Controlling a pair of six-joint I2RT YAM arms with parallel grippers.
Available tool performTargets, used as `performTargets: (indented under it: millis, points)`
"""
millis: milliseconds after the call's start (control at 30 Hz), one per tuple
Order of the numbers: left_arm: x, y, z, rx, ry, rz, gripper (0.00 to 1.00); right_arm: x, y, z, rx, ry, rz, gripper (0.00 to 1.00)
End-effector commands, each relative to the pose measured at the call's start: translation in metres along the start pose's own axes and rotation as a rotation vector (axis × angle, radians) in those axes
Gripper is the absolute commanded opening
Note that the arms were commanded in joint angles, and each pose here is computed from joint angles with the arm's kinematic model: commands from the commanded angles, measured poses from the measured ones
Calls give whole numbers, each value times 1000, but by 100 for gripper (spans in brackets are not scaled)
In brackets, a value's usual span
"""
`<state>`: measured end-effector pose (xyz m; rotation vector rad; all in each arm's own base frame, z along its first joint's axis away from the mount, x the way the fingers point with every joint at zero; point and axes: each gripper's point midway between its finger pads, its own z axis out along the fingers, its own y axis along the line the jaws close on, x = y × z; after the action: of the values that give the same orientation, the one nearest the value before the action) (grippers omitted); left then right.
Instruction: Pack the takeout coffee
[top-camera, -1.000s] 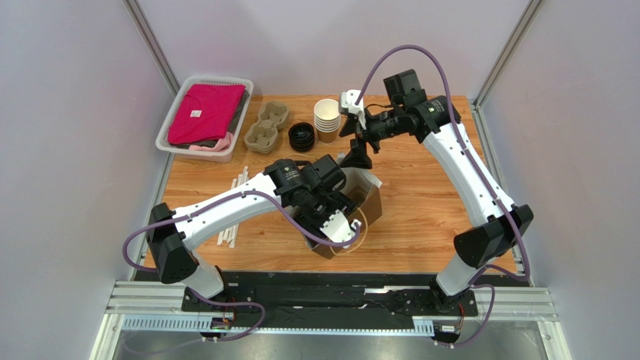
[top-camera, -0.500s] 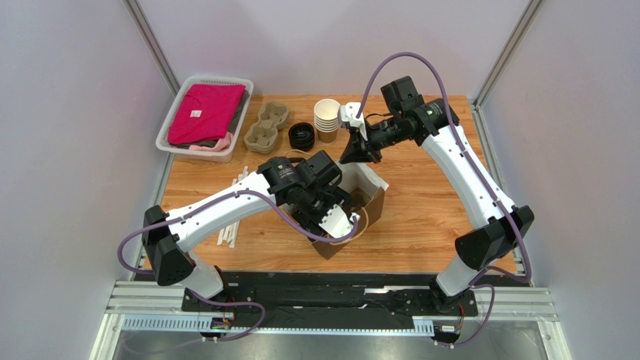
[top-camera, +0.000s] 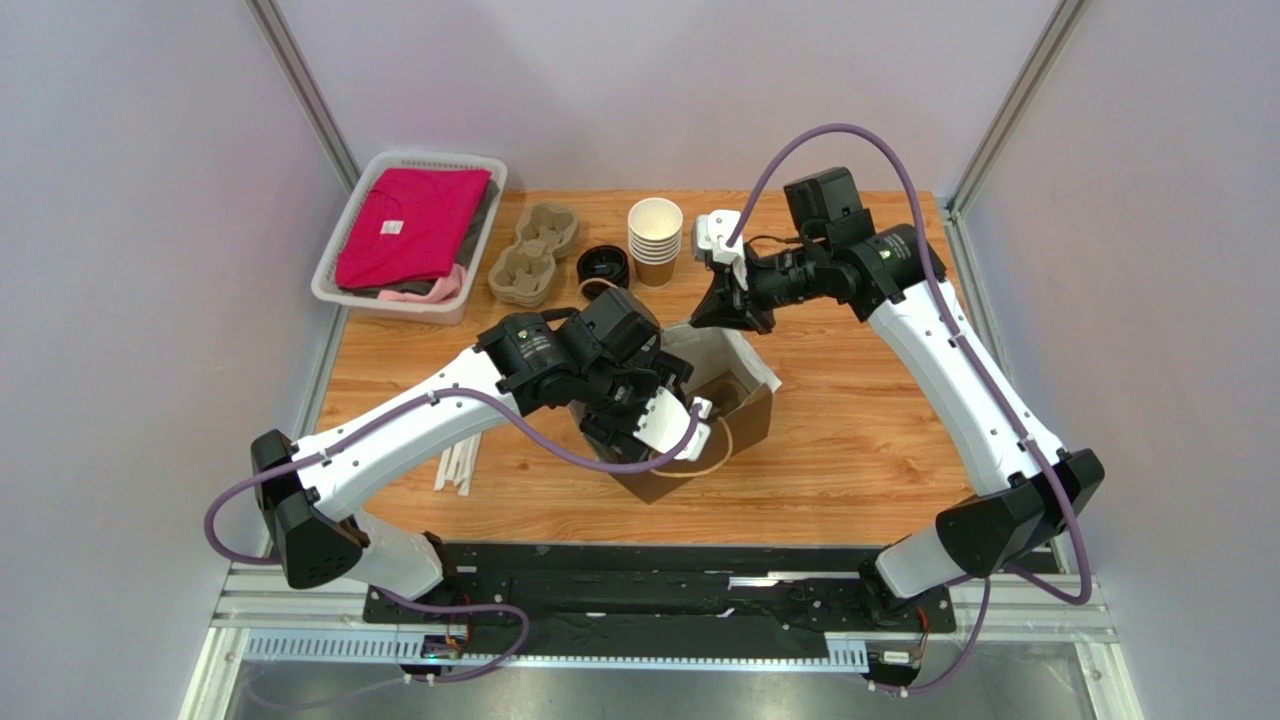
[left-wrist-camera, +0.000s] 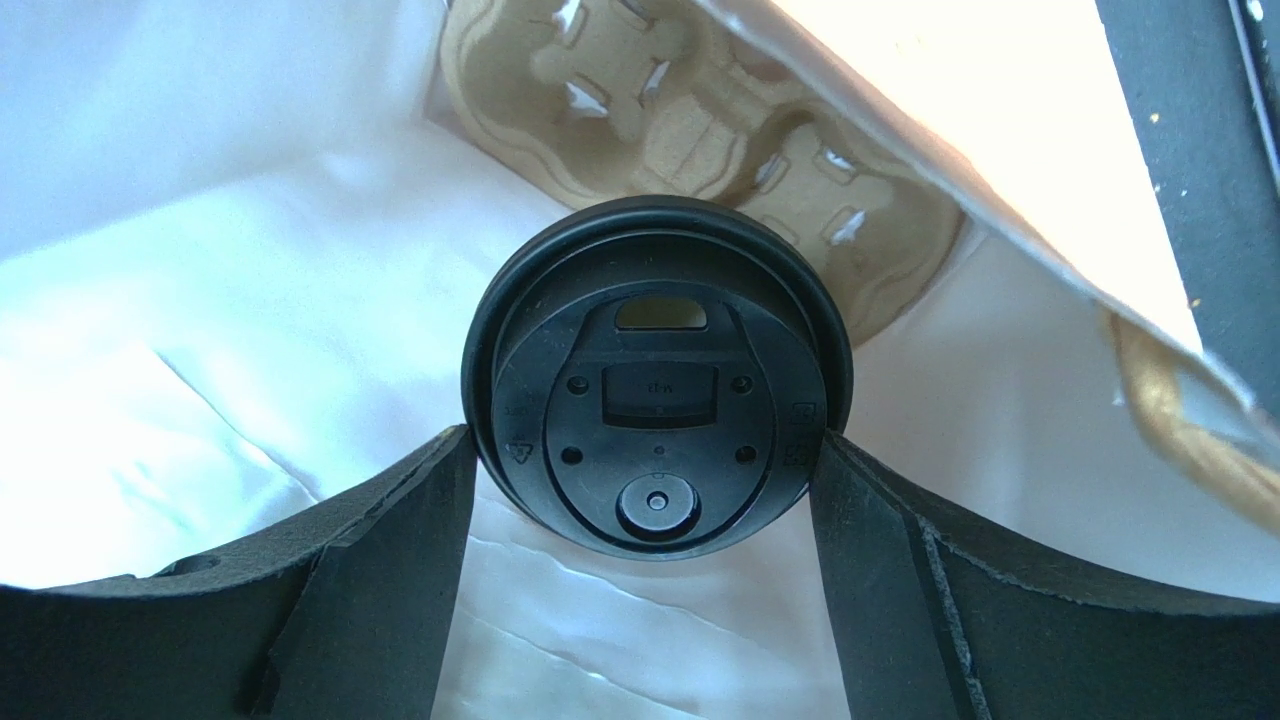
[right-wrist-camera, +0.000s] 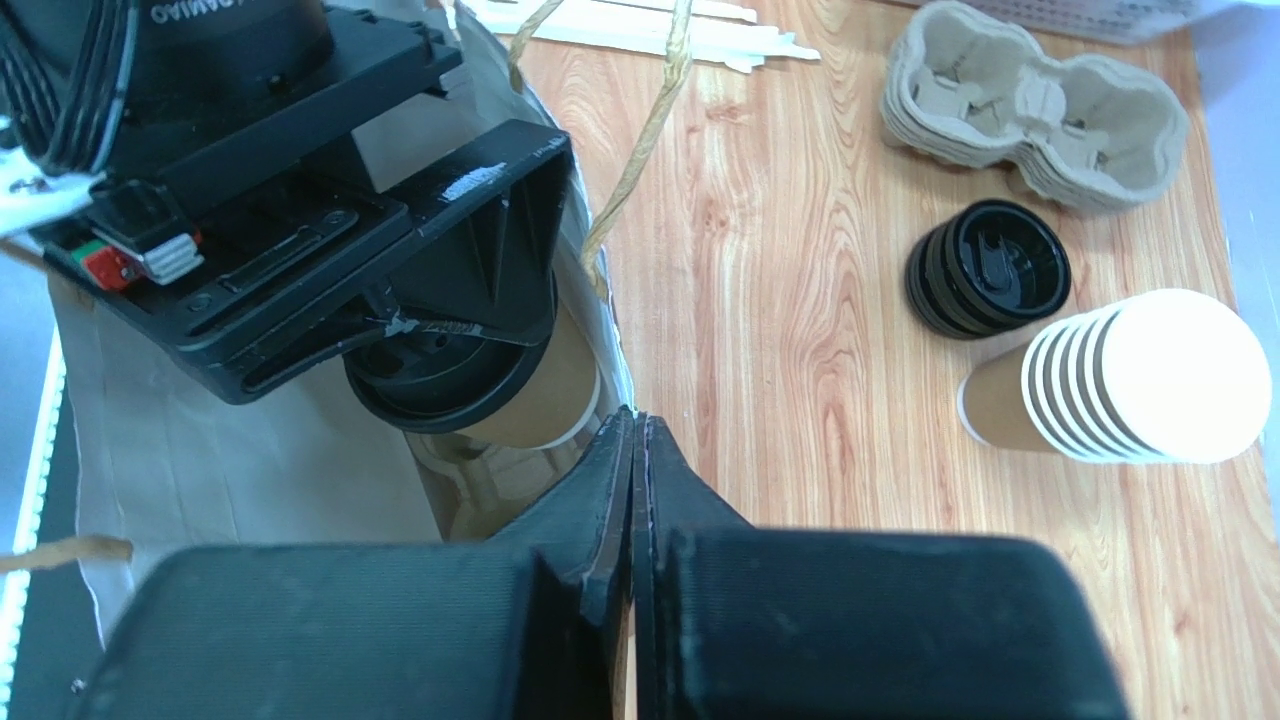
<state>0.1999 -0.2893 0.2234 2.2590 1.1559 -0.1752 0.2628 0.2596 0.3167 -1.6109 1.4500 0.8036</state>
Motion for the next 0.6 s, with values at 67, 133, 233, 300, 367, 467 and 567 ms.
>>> performTargets:
  millis: [67,133,233,300,367,467,567]
  points:
    - [9,9,3,-49,18,-182,64,-17,-4,-18,142,-28,68,0]
    - [16,15,2,-81,35,-226,64,-15,-1,-21,171,-34,104,0]
    - [24,24,3,-131,44,-296,64,-11,4,-26,223,-47,114,0]
    - [25,29,3,-153,33,-324,64,-9,7,-27,236,-54,128,0]
    - [25,31,4,-160,29,-329,64,-10,9,-28,238,-60,157,0]
    - [26,28,7,-152,22,-324,64,-11,12,-31,246,-65,169,0]
    - [24,28,7,-160,1,-319,64,-11,14,-32,249,-65,166,0]
